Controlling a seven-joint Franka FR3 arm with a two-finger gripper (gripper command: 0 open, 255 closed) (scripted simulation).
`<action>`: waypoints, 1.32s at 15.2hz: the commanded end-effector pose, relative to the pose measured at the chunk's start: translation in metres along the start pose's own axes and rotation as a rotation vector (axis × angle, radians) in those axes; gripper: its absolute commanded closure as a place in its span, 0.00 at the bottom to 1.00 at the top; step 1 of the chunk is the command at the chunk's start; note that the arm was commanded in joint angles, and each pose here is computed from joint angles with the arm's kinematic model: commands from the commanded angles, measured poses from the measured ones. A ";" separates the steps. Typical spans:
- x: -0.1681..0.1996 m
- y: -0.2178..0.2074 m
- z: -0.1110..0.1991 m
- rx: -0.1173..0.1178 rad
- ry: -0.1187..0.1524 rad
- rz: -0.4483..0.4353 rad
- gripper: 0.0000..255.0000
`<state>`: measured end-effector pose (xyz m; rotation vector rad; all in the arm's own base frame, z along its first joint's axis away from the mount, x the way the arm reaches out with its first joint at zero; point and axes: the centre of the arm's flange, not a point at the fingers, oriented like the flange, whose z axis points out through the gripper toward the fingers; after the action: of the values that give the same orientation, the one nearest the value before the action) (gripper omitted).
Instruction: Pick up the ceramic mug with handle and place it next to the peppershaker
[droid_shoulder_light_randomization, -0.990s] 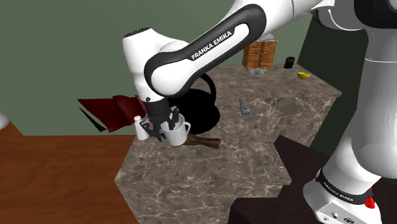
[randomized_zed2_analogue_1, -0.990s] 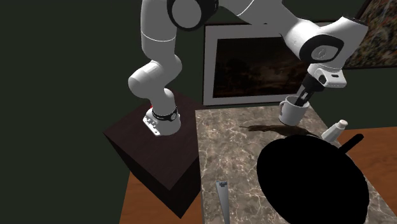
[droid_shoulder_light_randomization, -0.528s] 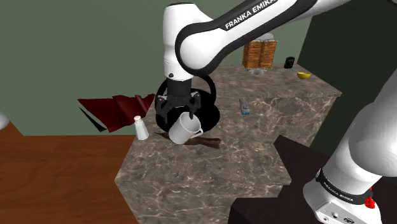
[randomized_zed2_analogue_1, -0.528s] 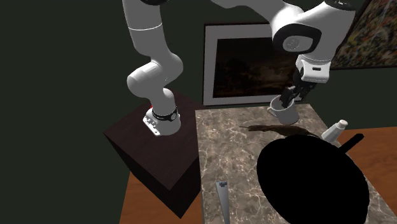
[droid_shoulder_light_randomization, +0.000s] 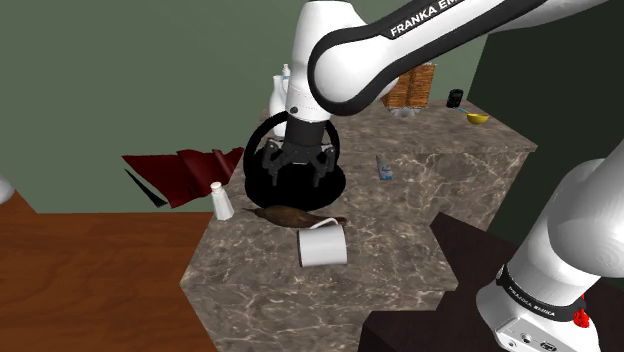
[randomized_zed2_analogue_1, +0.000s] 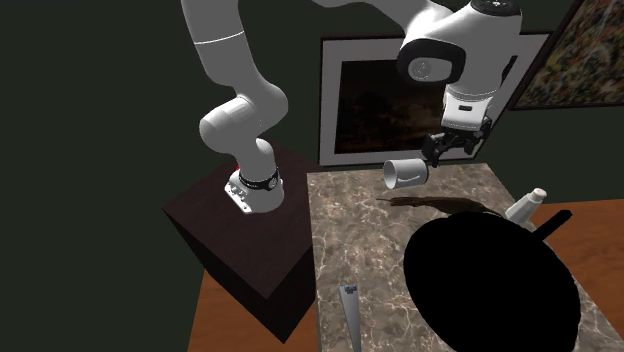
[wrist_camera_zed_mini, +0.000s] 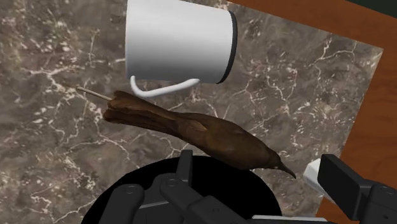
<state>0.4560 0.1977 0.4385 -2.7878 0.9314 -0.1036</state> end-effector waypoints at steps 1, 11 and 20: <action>0.000 0.000 0.010 0.001 0.000 0.001 0.00; 0.000 0.000 0.019 0.001 0.000 0.001 1.00; 0.000 0.000 0.019 0.001 0.000 0.001 1.00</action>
<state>0.4582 0.2008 0.4201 -2.7861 0.9331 -0.1042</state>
